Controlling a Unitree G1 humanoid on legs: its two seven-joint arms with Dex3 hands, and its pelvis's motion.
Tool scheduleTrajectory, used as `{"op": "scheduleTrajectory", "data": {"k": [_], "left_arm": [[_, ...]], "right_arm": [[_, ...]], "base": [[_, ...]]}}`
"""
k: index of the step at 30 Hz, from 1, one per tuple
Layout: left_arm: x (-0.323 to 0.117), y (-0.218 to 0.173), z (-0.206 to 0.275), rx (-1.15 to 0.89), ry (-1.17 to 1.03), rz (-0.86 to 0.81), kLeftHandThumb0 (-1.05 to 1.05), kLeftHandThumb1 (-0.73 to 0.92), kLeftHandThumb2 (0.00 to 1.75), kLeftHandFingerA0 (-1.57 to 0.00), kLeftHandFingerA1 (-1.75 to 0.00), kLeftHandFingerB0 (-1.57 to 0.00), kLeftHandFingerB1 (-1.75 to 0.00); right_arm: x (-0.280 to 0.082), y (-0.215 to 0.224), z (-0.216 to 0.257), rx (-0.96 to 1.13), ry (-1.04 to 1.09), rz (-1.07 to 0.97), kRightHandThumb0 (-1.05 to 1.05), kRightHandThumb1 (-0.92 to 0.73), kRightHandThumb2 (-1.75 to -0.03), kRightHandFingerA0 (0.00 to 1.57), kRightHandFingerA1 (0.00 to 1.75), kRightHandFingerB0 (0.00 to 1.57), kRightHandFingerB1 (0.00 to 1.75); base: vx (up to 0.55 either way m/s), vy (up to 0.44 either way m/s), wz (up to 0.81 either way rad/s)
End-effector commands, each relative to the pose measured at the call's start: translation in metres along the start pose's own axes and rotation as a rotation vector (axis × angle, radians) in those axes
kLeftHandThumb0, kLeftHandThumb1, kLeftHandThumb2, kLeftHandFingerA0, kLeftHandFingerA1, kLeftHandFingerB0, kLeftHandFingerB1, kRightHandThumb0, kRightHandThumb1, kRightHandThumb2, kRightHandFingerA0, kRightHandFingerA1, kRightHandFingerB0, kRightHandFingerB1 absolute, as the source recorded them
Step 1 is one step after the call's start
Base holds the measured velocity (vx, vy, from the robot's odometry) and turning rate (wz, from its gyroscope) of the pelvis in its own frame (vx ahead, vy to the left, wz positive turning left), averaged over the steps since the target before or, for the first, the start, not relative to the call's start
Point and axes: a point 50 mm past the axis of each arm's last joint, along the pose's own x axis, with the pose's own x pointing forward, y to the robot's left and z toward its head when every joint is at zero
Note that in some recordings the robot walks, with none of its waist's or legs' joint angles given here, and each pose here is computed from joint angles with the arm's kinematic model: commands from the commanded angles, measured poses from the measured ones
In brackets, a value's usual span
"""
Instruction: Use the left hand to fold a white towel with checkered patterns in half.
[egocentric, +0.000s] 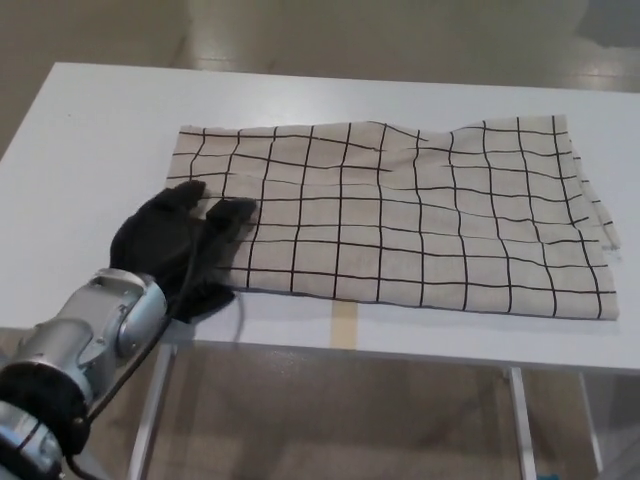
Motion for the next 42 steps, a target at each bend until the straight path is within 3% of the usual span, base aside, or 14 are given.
{"op": "scheduleTrajectory", "data": {"k": [1,6,7,8,9,10,11,17,26,29,30,31,33,42], "left_arm": [[-0.017,-0.039,-0.015,0.273,0.082,-0.079,-0.54,0.34,0.71,-0.04,-0.14,-0.04,-0.26],[-0.016,-0.045,-0.010,0.318,0.075,-0.084,-0.30,0.34,0.88,0.00,-0.50,0.00,-0.48],[-0.016,-0.046,-0.008,0.327,0.073,-0.085,-0.44,0.50,0.56,-0.29,-0.35,-0.33,-0.32],[-0.017,-0.048,-0.007,0.336,0.072,-0.086,-0.44,0.50,0.56,-0.29,-0.35,-0.33,-0.32],[-0.016,-0.050,-0.005,0.336,0.078,-0.095,-0.39,0.51,0.56,-0.57,-0.93,-0.83,-0.68],[-0.016,-0.051,-0.004,0.336,0.082,-0.102,-0.39,0.51,0.56,-0.57,-0.93,-0.83,-0.68],[-0.016,-0.053,-0.001,0.306,0.088,-0.098,-0.34,0.53,0.54,-0.68,-1.69,-0.94,-1.29],[-0.017,-0.058,0.009,0.121,0.091,-0.046,-0.29,0.62,0.58,-0.88,-1.75,-0.65,-1.58],[-0.023,-0.060,0.005,0.086,0.080,-0.013,-0.18,0.63,0.54,-0.76,-1.75,-0.64,-1.75],[-0.026,-0.054,-0.009,0.064,0.102,0.018,-0.15,0.61,0.56,-0.77,-1.75,-0.85,-1.42],[-0.026,-0.050,-0.014,0.061,0.110,0.026,-0.23,0.45,0.77,-1.11,-1.40,-0.97,-1.22],[-0.026,-0.048,-0.017,0.058,0.115,0.031,-0.23,0.45,0.77,-1.11,-1.40,-0.97,-1.22],[-0.027,-0.035,-0.034,0.045,0.147,0.071,-0.12,0.64,0.54,-0.74,-1.75,-0.60,-1.75],[-0.026,0.013,-0.071,0.046,0.258,0.262,-0.20,0.74,0.58,-0.78,-1.75,-0.54,-1.75]], "right_arm": [[-0.005,-0.005,-0.006,-0.066,0.019,0.014,-0.31,-0.70,-0.61,0.40,0.37,0.39,0.37],[-0.005,-0.004,-0.007,-0.064,0.023,0.024,-0.32,-0.71,-0.61,0.39,0.36,0.39,0.37],[-0.006,-0.004,-0.007,-0.065,0.023,0.023,-0.32,-0.71,-0.61,0.39,0.36,0.39,0.37],[-0.007,-0.004,-0.007,-0.066,0.023,0.021,-0.32,-0.71,-0.61,0.39,0.36,0.39,0.37],[-0.007,-0.004,-0.007,-0.063,0.022,0.016,-0.32,-0.71,-0.61,0.39,0.36,0.39,0.37],[-0.007,-0.004,-0.007,-0.061,0.021,0.012,-0.32,-0.71,-0.61,0.39,0.36,0.39,0.37],[-0.008,-0.004,-0.008,-0.057,0.018,0.007,-0.31,-0.71,-0.61,0.40,0.37,0.39,0.37],[-0.006,-0.003,-0.005,-0.058,0.006,0.003,-0.31,-0.71,-0.61,0.40,0.37,0.40,0.37],[-0.006,-0.003,-0.005,-0.065,0.006,0.006,-0.32,-0.71,-0.61,0.41,0.37,0.41,0.38],[-0.007,-0.004,-0.007,-0.070,0.016,-0.001,-0.33,-0.72,-0.63,0.41,0.38,0.42,0.38],[-0.007,-0.005,-0.007,-0.076,0.017,0.000,-0.33,-0.71,-0.63,0.42,0.38,0.42,0.39],[-0.007,-0.005,-0.007,-0.081,0.018,0.001,-0.33,-0.71,-0.63,0.42,0.38,0.42,0.39],[-0.007,-0.005,-0.008,-0.099,0.021,0.005,-0.33,-0.71,-0.61,0.42,0.37,0.46,0.39],[-0.007,-0.005,-0.008,-0.110,0.024,0.012,-0.35,-0.71,-0.61,0.41,0.37,0.50,0.40]], "base": [[0.00,0.000,0.00],[0.00,0.000,0.00],[0.00,0.000,0.00],[0.00,0.000,0.00],[0.00,0.000,0.00],[0.00,0.000,0.00],[0.00,0.000,0.00],[0.00,0.000,0.00],[0.00,0.000,0.00],[0.00,0.000,0.00],[0.00,0.000,0.00],[0.00,0.000,0.00],[0.00,0.000,0.00],[0.00,0.000,0.00]]}}
